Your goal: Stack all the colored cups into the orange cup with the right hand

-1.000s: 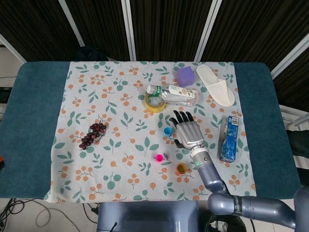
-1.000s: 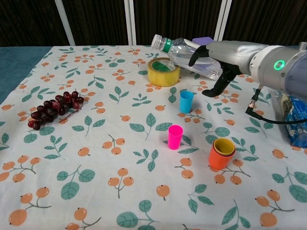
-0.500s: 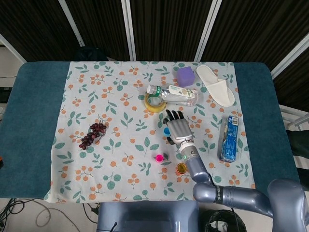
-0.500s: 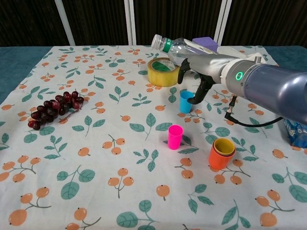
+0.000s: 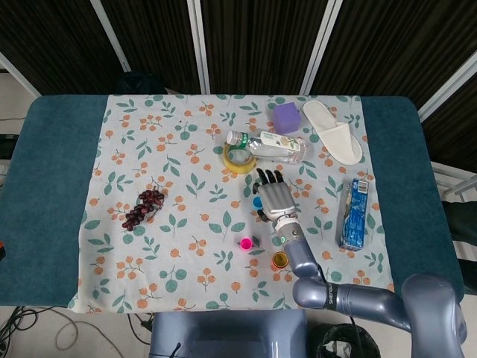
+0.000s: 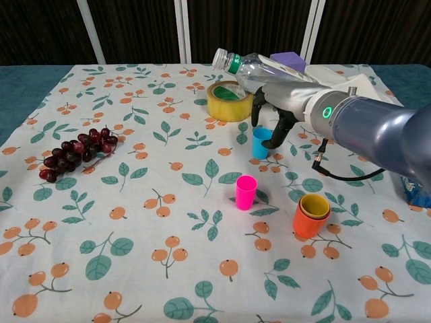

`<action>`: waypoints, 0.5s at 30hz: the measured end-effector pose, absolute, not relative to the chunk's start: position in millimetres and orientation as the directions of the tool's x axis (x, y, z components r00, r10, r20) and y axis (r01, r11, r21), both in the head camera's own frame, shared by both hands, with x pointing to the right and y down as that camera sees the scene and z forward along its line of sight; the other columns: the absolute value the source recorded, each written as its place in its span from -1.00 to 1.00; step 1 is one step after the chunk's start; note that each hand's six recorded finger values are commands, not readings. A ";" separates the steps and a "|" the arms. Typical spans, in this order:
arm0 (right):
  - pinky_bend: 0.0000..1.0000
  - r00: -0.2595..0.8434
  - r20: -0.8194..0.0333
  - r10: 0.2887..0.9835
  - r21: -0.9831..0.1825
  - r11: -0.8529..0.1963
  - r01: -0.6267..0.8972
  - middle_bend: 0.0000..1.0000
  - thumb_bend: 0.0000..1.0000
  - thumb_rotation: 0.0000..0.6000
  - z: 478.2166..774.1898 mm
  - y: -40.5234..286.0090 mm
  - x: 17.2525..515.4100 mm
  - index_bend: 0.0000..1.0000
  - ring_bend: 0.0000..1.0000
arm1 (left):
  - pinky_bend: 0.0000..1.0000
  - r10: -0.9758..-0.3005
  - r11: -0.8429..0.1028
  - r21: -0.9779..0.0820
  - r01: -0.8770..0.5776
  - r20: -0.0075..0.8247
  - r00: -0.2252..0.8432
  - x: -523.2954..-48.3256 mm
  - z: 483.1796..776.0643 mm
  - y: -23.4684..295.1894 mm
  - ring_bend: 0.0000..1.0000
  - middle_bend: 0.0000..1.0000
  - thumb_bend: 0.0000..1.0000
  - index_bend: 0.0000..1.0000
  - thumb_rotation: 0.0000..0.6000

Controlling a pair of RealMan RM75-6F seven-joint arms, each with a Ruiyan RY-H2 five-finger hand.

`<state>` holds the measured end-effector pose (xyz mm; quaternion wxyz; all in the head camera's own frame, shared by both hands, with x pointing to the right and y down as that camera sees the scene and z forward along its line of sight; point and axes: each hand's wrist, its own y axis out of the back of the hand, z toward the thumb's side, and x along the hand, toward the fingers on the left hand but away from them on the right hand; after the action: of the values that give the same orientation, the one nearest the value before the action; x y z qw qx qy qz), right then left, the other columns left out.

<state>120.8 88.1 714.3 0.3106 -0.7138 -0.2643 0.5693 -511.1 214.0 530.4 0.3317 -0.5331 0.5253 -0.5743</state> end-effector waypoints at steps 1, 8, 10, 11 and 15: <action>-0.85 0.210 -0.649 0.731 -0.744 -0.668 0.025 -1.00 -0.21 1.00 715.2 87.9 121.0 -0.24 -1.00 | -1.00 -0.941 -0.228 -0.957 -0.179 0.264 -0.212 -511.1 530.4 213.9 -1.00 -0.98 0.53 -0.70 1.00; -0.85 0.205 -0.651 0.731 -0.743 -0.669 0.025 -1.00 -0.22 1.00 719.2 87.6 121.1 -0.17 -1.00 | -1.00 -0.940 -0.230 -0.957 -0.179 0.266 -0.213 -511.6 530.7 213.8 -1.00 -0.98 0.53 -0.70 1.00; -0.85 0.204 -0.650 0.732 -0.744 -0.668 0.026 -1.00 -0.21 1.00 719.6 87.2 120.8 -0.15 -1.00 | -1.00 -0.940 -0.229 -0.957 -0.179 0.266 -0.214 -511.7 530.7 213.8 -1.00 -0.98 0.53 -0.70 1.00; -0.85 0.204 -0.650 0.732 -0.744 -0.667 0.026 -1.00 -0.21 1.00 719.7 87.0 120.7 -0.14 -1.00 | -1.00 -0.940 -0.229 -0.957 -0.179 0.265 -0.214 -511.8 530.6 213.7 -1.00 -0.98 0.53 -0.70 1.00; -0.85 0.205 -0.648 0.733 -0.745 -0.667 0.030 -1.00 -0.22 1.00 719.6 87.3 120.2 -0.07 -0.98 | -1.00 -0.940 -0.228 -0.957 -0.179 0.264 -0.216 -512.0 530.5 213.6 -1.00 -0.98 0.53 -0.70 1.00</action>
<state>120.2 87.3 719.6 0.3079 -0.7125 -0.2680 0.5707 -512.0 213.6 530.5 0.3305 -0.5319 0.5261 -0.5754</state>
